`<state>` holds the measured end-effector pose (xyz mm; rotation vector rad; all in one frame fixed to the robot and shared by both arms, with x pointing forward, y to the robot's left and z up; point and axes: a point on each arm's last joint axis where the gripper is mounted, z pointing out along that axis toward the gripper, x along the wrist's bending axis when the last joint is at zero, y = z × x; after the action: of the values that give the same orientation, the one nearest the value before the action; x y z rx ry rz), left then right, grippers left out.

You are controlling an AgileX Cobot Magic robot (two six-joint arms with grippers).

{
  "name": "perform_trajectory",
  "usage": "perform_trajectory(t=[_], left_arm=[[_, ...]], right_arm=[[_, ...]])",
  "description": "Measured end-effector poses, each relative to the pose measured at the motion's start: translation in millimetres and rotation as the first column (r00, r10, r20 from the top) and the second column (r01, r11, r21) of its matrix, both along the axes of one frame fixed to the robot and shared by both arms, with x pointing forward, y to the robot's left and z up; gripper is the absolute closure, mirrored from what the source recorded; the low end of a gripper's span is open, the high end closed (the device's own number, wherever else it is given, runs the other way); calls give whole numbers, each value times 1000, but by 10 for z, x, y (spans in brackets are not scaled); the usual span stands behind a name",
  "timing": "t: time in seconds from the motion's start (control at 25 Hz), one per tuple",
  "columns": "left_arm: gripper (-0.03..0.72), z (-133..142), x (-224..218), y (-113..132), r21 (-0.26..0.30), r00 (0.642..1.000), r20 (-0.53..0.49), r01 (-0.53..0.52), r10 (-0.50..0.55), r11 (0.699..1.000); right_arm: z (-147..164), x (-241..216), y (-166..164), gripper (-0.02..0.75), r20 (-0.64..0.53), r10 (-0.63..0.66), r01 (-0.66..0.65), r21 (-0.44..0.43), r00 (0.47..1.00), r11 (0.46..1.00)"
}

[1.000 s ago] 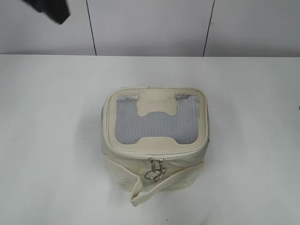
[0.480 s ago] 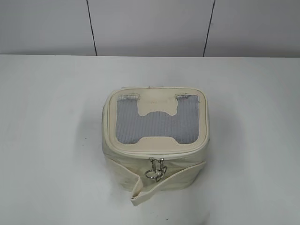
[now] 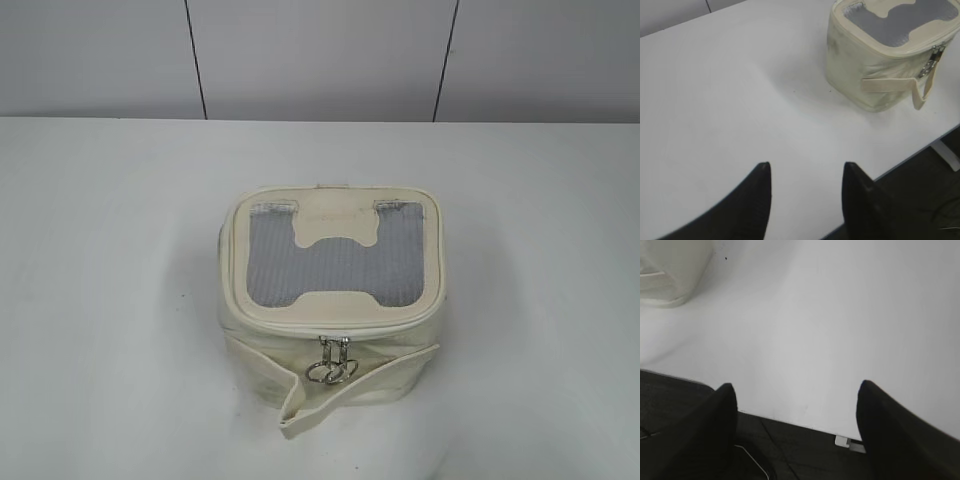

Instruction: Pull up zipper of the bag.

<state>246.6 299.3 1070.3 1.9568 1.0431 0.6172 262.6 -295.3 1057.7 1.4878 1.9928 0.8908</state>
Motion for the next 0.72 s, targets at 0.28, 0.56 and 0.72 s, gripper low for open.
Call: perform_trajectory(t=[0.28,0.56,0.72], left_arm=[[327,-58,-94,34,-69,998,69,18,-13,997],[327,-69,-83,27,-38,995,95,40,-36,998],[327,-73,-82,26,-20,993,105,51,-48,999]], right_arm=[[-12,-302,-107,218,177,3,-15,65,984,998],[-50,-261,-89,223,233,10,-28,74,973,997],[-45,-257,-83,223,262,74,-77,-1,962,997]])
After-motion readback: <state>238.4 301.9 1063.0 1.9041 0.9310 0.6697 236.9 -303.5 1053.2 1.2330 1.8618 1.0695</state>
